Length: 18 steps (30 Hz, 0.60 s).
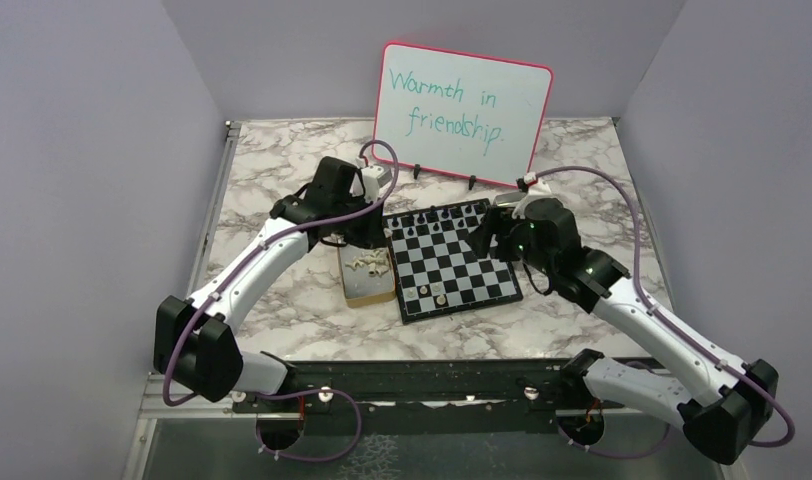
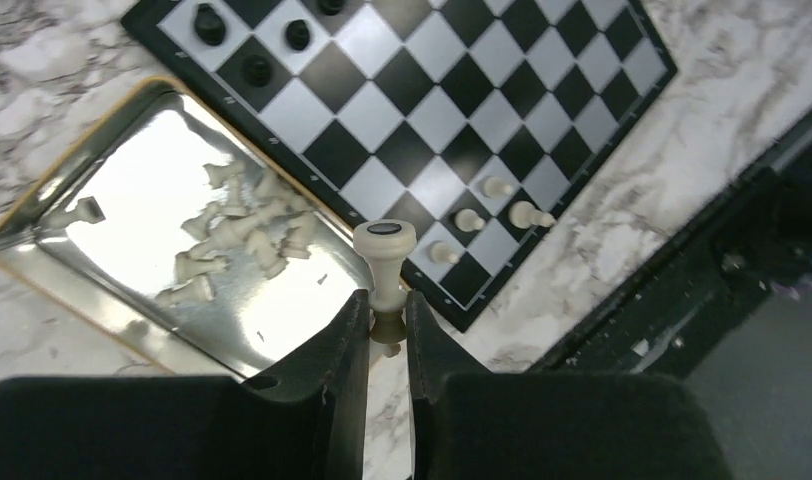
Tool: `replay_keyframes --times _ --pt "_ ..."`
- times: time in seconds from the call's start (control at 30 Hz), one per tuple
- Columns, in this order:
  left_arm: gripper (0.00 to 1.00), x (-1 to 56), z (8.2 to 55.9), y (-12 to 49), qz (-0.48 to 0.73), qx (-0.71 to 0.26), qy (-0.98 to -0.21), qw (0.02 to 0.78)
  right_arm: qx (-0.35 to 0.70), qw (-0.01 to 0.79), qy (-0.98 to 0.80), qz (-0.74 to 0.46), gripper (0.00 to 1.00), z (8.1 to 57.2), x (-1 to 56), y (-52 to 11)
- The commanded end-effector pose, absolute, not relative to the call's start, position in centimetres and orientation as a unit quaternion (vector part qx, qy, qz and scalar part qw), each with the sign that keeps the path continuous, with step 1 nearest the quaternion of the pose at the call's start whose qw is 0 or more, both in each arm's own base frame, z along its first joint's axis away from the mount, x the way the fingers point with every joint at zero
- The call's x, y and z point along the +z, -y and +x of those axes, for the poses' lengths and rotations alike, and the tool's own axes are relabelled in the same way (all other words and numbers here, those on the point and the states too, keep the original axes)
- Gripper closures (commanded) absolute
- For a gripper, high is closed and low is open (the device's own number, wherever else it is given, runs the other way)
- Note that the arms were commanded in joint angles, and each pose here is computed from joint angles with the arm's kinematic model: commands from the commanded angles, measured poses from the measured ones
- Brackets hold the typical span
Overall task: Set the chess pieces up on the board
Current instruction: Place the chess piece on the chessboard.
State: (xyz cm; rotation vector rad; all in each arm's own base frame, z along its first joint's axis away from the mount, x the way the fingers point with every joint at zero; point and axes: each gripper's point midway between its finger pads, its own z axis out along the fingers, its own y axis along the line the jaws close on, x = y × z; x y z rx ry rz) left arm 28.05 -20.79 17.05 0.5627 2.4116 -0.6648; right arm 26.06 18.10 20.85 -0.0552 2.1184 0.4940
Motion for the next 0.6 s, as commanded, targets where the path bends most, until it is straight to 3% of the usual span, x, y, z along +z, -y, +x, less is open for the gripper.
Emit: replay_keyframes --times 0.0,0.17,0.57 --pt "0.85 19.3 24.2 23.6 0.278 -0.364 -0.854 0.247 0.384 0.438 -0.810 -0.073 0.29 25.6 25.0 -25.8" --pt "0.85 19.4 22.7 24.3 0.298 -0.401 -0.836 0.227 0.413 0.395 -0.818 -0.065 0.40 26.4 24.3 -28.2" --pt "0.85 19.2 21.2 26.1 0.322 -0.440 -0.816 0.193 0.474 0.310 -0.816 -0.112 0.39 25.0 22.0 -31.8"
